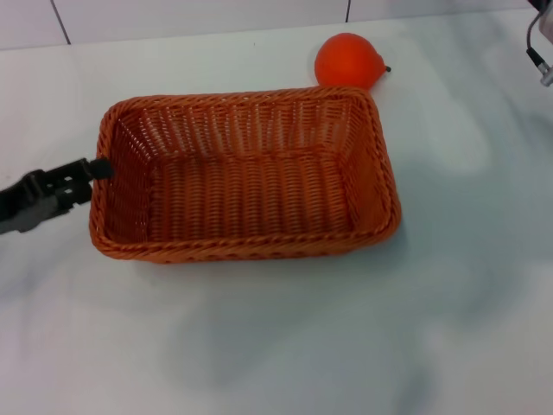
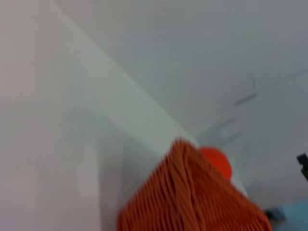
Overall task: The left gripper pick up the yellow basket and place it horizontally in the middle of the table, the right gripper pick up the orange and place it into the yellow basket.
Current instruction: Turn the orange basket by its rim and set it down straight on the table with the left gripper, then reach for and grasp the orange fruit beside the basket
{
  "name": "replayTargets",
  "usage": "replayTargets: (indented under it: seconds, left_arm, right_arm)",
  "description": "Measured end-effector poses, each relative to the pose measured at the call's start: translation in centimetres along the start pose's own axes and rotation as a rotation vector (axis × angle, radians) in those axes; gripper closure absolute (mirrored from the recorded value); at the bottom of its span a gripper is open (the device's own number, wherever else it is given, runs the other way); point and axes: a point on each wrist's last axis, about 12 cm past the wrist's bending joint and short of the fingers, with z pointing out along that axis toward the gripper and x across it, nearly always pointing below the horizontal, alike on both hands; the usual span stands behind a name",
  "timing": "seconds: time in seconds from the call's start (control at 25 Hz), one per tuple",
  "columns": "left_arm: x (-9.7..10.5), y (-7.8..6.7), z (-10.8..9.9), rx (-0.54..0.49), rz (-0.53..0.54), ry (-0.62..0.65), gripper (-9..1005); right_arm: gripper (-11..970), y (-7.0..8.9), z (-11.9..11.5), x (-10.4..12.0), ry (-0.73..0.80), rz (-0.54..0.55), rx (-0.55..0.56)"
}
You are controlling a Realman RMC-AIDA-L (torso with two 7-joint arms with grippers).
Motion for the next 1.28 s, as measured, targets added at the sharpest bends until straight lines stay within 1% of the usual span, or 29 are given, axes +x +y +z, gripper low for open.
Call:
replayTargets:
  seconds: [0.16, 0.24, 0.36, 0.48, 0.64, 0.72, 1.0, 1.28]
  left_arm:
    - [-0.7, 0.6, -1.7, -0.001, 0.069, -0.119, 229]
    - [-1.0, 0.7, -2.3, 0.007, 0.112, -0.178, 230]
    - [-1.2, 0.6, -2.9, 0.027, 0.183, -0.266, 230]
    - [-1.1, 0.5, -2.8, 0.045, 0.217, -0.303, 230]
    - [-1.0, 0.4, -2.4, 0.070, 0.231, -0.315, 232]
    - [-1.0, 0.3, -2.4, 0.078, 0.236, -0.324, 235]
    - [-0.7, -0.1, -2.7, 0.120, 0.265, -0.390, 241]
    - [-0.5, 0.0, -2.8, 0.125, 0.258, -0.388, 242]
  right_arm:
    - [44, -0.9, 1.3, 1.4, -0.168, -0.086, 0.113]
    - [44, -1.3, 1.9, 2.2, -0.259, -0.124, 0.157]
    - [44, -2.5, 2.6, 3.0, -0.399, -0.205, 0.220]
    - [45, -3.7, 3.2, 3.4, -0.512, -0.268, 0.251]
    - [45, -4.9, 3.8, 2.8, -0.624, -0.334, 0.239]
    - [46, -5.4, 4.1, 2.1, -0.650, -0.359, 0.228]
    - [47, -6.8, 4.6, -0.5, -0.647, -0.395, 0.181]
    - [48, -7.0, 4.8, -1.7, -0.609, -0.425, 0.119]
